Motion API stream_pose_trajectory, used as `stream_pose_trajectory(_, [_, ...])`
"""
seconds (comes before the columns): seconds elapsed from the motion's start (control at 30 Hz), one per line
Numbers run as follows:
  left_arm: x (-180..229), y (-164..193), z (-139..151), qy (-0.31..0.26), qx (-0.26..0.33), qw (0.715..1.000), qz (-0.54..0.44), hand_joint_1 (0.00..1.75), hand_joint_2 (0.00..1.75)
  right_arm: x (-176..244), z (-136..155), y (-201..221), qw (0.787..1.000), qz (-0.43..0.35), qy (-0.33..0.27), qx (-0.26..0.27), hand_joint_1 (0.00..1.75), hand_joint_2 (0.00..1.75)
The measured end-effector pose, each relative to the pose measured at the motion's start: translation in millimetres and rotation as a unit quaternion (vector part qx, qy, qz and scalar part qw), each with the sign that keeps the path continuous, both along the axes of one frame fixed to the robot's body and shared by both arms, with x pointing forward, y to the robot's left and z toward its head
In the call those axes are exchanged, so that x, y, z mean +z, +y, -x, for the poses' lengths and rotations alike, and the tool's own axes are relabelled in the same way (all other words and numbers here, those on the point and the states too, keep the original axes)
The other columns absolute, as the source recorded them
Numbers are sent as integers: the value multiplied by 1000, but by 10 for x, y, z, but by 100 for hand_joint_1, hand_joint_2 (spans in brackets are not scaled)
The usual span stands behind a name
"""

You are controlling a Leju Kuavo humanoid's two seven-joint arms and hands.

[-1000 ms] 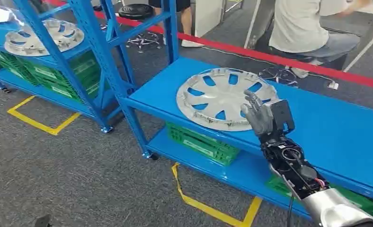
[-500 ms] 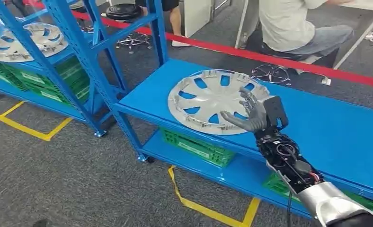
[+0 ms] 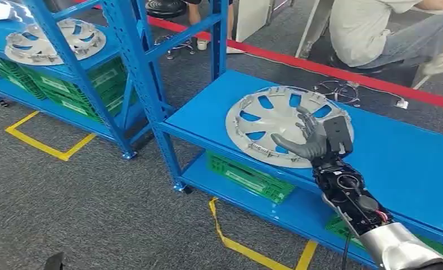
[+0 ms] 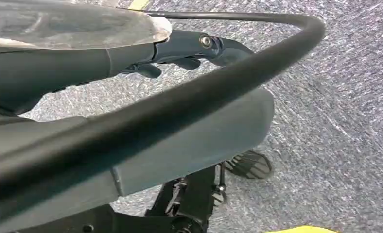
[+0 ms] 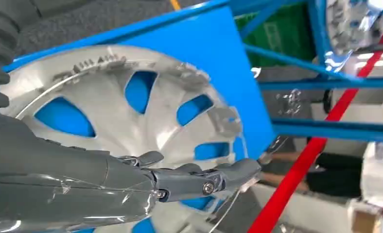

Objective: Take the parts from the cabinet and place them on the table.

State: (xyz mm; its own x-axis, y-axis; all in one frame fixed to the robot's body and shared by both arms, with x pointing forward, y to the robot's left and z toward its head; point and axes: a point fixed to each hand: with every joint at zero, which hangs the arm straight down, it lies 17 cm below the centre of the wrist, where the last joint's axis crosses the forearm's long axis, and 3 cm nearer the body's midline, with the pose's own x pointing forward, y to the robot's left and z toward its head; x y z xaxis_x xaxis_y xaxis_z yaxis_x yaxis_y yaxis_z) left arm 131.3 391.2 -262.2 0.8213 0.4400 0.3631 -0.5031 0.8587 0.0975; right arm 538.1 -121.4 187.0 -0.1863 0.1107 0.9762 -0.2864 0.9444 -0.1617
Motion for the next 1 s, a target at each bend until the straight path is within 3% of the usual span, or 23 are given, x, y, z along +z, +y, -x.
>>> stream_pose_trajectory(0.13, [0, 5, 3, 0, 0, 1000, 0, 0, 0, -220, -99, -239, 995, 80, 34, -54, 0, 175])
stream_pose_trajectory(0.27, [-1, 7, 8, 1, -1, 1000, -1, 0, 0, -391, -152, -521, 975, 192, 53, -100, 0, 175])
stream_pose_trajectory(0.53, [-4, -21, 5, 2, -10, 1000, 4, 0, 0, -642, -145, -883, 926, 349, 80, -118, 0, 175])
stream_pose_trajectory(1.0, [-3, -32, 0, 1, -13, 1000, 5, 0, 0, -705, -153, -971, 905, 407, 70, -100, 0, 175])
